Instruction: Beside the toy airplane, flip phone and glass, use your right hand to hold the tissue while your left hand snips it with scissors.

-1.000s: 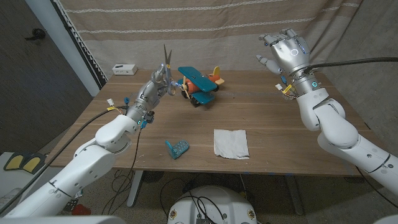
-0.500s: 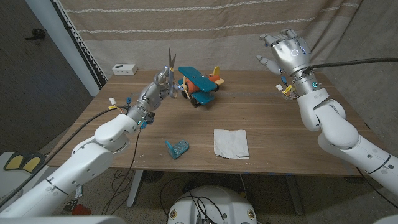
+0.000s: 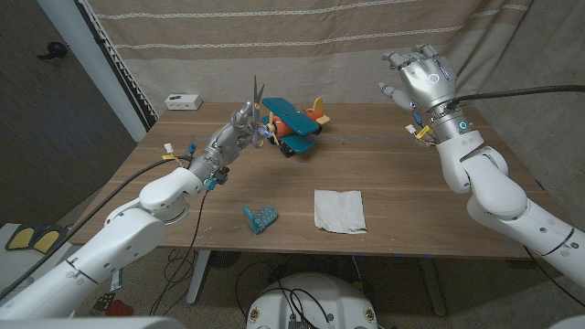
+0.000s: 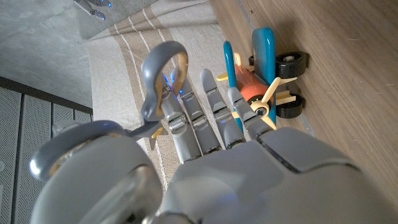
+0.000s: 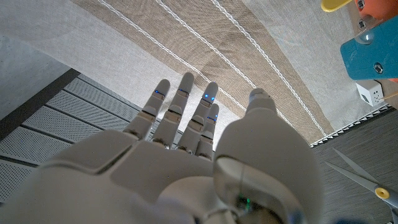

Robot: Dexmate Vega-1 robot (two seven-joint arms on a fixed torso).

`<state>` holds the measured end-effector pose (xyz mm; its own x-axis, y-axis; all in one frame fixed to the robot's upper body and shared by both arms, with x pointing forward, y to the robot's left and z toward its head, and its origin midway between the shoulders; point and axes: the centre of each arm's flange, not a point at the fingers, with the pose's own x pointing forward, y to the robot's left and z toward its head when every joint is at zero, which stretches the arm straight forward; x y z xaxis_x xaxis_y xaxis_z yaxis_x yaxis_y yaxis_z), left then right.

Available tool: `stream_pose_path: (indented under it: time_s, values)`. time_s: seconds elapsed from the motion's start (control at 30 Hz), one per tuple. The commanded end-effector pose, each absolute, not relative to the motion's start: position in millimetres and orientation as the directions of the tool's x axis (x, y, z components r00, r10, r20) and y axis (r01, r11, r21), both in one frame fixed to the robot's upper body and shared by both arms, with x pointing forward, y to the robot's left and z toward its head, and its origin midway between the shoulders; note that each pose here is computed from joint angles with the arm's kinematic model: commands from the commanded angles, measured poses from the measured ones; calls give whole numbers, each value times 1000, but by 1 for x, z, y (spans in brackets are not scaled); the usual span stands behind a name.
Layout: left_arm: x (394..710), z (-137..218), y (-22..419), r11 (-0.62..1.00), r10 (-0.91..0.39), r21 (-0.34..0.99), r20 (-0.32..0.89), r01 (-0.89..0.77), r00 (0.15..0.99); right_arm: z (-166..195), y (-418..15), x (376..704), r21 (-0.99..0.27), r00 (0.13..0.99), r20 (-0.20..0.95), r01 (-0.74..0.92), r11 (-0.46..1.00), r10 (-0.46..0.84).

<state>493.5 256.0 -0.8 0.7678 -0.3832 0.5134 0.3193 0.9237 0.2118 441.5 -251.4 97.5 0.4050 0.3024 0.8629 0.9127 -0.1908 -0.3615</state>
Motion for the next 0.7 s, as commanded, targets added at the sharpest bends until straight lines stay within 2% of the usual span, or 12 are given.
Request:
stream_pose_path:
  time_s: [0.03,0.7]
  values:
    - [492,-4,256,919,-395,221,493,328,775,95,-252,440,-367,410,863,910,-191,295]
    - [485,-5,265,928,-371,227,507,295,778,82,-253,439,-417,448,855,893,-167,262]
